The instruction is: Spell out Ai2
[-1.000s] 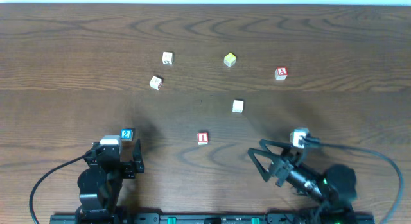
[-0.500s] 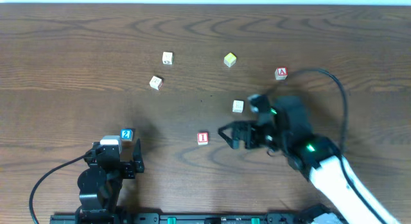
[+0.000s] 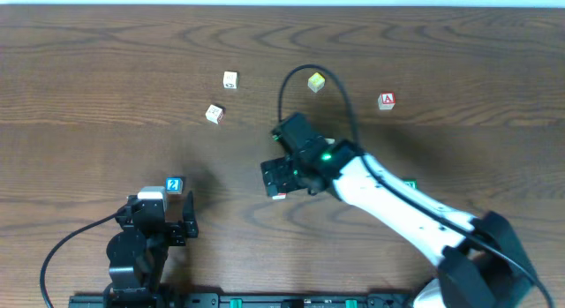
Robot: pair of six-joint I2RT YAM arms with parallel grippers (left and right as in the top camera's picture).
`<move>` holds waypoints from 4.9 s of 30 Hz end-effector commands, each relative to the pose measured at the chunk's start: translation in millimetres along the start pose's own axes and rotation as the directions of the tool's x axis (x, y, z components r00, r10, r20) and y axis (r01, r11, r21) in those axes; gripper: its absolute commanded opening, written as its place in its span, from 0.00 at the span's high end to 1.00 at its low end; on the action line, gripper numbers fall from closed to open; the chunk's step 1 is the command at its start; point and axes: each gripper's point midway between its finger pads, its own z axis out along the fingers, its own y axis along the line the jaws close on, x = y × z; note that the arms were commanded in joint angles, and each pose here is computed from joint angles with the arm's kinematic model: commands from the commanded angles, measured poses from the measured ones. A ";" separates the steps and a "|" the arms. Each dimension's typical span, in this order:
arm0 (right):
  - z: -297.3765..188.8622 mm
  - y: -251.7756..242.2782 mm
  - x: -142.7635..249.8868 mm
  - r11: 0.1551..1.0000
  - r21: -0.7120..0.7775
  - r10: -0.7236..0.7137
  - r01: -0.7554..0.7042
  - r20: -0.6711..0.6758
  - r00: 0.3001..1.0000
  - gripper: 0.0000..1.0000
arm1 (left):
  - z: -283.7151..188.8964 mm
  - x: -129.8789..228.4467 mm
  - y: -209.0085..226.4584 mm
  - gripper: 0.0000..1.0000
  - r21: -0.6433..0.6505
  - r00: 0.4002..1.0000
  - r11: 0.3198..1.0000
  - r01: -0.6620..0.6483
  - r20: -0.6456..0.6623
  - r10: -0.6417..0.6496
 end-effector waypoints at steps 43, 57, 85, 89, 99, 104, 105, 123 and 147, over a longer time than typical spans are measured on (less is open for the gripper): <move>63.0 2.5 19.1 0.981 0.192 -0.017 0.021 -0.019 1.000 0.65 | 2.6 5.4 0.6 0.05 -0.002 1.000 1.000 0.005 -0.009 -0.005; 43.3 -1.9 -14.4 0.980 0.198 0.019 -0.022 0.018 1.000 0.73 | 2.6 5.4 0.6 0.05 -0.002 1.000 1.000 0.005 -0.009 -0.005; 49.6 -51.2 -117.0 0.949 0.273 0.151 -0.156 0.041 0.988 0.83 | 2.6 5.4 0.6 0.05 -0.002 1.000 1.000 0.005 -0.009 -0.005; 51.5 -51.8 -117.8 0.947 0.272 0.167 -0.173 0.046 0.985 0.81 | 2.6 5.4 0.6 0.05 -0.002 1.000 1.000 0.005 -0.009 -0.005; 60.1 -55.6 -122.9 0.936 0.272 0.211 -0.225 0.077 0.974 0.81 | 2.6 5.4 0.6 0.05 -0.002 1.000 1.000 0.005 -0.009 -0.005; 61.4 -62.0 -122.6 0.921 0.302 0.228 -0.245 0.093 0.969 0.82 | 2.6 5.4 0.6 0.05 -0.002 1.000 1.000 0.005 -0.009 -0.005; 62.8 -62.4 -122.0 0.921 0.303 0.228 -0.245 0.090 0.970 0.81 | 2.6 5.4 0.6 0.05 -0.002 1.000 1.000 0.005 -0.009 -0.005; 82.3 -76.2 -111.0 0.909 0.336 0.247 -0.247 0.042 0.968 0.71 | 2.6 5.4 0.6 0.05 -0.002 1.000 1.000 0.005 -0.009 -0.005; 17.4 -71.1 -147.8 0.934 0.276 0.204 -0.227 0.111 0.973 0.01 | 2.6 5.4 0.6 0.05 -0.002 1.000 1.000 0.005 -0.009 -0.005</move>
